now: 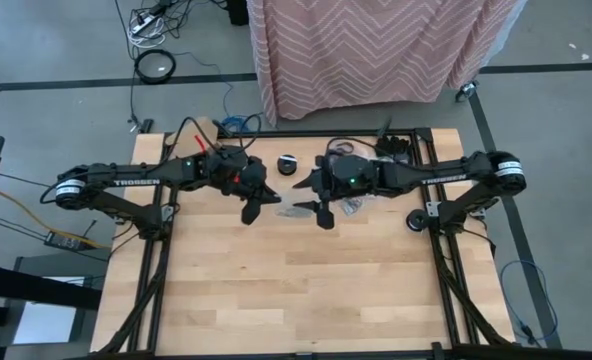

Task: Sort rubber bands
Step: Close the transparent zip bag

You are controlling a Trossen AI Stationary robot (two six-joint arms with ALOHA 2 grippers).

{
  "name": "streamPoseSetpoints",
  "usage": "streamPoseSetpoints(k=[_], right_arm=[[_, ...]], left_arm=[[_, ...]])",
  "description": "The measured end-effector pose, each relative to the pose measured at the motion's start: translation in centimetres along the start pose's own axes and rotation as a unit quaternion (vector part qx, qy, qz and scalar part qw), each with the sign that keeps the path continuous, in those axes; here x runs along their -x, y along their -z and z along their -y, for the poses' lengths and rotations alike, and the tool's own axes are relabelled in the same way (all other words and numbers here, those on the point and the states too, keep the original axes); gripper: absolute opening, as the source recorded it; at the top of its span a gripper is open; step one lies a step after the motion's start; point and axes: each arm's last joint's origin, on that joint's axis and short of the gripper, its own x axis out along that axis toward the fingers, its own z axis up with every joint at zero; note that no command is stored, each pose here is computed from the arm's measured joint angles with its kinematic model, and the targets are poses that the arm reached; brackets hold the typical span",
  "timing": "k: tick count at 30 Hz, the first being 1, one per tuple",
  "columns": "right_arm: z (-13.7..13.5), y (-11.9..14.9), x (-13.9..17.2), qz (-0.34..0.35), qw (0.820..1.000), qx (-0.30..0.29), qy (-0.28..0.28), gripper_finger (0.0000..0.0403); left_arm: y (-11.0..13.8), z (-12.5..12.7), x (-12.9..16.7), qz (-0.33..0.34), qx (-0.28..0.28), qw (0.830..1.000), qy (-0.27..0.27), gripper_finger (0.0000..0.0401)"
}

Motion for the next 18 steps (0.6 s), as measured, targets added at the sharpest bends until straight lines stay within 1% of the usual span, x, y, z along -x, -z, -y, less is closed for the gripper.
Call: streamPoseSetpoints(k=[6, 11, 18], right_arm=[[0.3, 0.8, -1.3, -0.01, 1.0, -0.006, -0.028, 0.022], [0.2, 1.4, -2.5, -0.01, 0.998, -0.02, -0.052, 0.0214], [-0.1, 2.0, -3.4, -0.013, 0.997, -0.036, -0.072, 0.0206]], left_arm=[[0.6, 0.5, -0.1, -0.03, 0.003, 0.999, 0.024, 0.0021], [1.3, 0.9, -1.2, -0.062, 0.006, 0.997, 0.036, 0.0021], [1.6, 1.4, -2.8, -0.06, 0.007, 0.997, 0.047, 0.0021]])
